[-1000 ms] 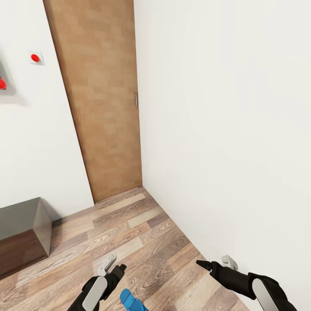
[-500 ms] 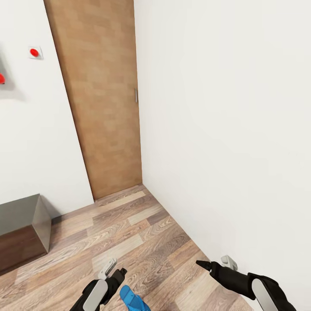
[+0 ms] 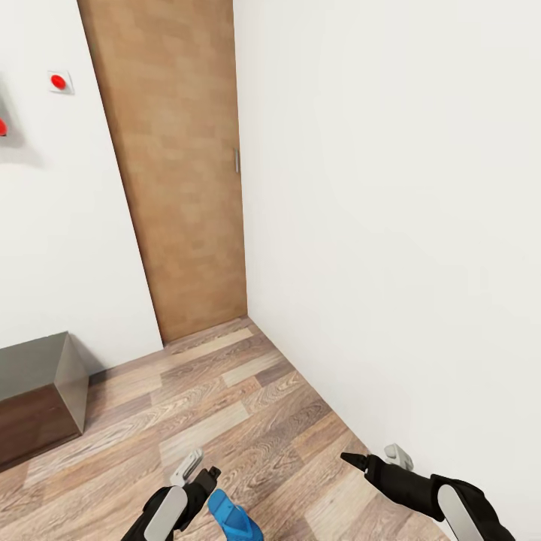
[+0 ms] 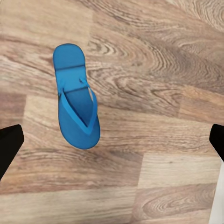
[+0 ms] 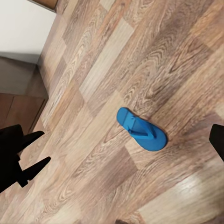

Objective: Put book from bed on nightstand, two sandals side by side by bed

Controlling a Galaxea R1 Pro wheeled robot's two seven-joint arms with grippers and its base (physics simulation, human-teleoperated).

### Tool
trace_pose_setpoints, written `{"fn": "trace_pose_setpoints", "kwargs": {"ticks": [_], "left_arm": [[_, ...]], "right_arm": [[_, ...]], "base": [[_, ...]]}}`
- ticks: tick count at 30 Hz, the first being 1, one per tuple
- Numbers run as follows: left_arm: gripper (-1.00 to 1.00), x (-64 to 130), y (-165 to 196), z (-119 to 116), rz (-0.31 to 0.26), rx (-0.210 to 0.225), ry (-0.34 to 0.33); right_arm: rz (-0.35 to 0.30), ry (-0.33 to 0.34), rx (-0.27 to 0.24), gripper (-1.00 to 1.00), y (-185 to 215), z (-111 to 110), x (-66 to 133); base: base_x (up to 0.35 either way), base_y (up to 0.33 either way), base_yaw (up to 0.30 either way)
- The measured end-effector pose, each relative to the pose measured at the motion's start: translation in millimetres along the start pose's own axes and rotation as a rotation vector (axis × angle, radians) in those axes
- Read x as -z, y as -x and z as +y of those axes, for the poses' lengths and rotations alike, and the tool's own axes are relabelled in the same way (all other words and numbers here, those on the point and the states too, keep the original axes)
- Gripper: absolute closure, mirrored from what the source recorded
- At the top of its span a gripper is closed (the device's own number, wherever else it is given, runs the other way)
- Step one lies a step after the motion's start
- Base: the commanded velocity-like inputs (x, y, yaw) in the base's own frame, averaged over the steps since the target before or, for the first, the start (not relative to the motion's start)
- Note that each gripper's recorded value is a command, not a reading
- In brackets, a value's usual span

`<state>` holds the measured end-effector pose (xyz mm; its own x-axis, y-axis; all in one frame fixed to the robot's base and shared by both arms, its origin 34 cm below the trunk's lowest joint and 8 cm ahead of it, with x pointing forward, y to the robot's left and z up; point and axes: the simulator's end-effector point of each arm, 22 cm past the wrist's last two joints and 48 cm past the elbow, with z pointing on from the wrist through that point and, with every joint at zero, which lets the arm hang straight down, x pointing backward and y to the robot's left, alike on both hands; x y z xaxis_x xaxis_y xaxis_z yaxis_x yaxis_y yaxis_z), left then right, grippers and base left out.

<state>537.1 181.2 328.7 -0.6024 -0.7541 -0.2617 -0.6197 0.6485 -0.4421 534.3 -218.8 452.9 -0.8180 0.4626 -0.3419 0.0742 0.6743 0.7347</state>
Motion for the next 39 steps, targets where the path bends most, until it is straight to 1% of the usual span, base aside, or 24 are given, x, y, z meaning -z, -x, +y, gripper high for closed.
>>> {"fn": "trace_pose_setpoints", "kwargs": {"ticks": [4, 25, 39], "left_arm": [[-1.00, -4.9, -3.2, 3.8, 0.001, -0.003, 0.000], [-1.00, -4.5, -1.4, 4.0, -0.001, -0.004, 0.001], [-1.00, -8.2, -5.8, 8.8, 0.009, -0.004, 0.012]], "right_arm": [[-0.002, -0.002, 0.001, -1.00, -2.0, -6.6, -1.2], [-0.002, -0.001, -0.001, -1.00, -2.4, -5.7, -2.0], [0.009, -0.009, -0.007, -1.00, -5.7, -11.0, -3.9]], "base": [[0.000, 0.000, 0.000], [0.000, 0.000, 0.000], [0.000, 0.000, 0.000]]}}
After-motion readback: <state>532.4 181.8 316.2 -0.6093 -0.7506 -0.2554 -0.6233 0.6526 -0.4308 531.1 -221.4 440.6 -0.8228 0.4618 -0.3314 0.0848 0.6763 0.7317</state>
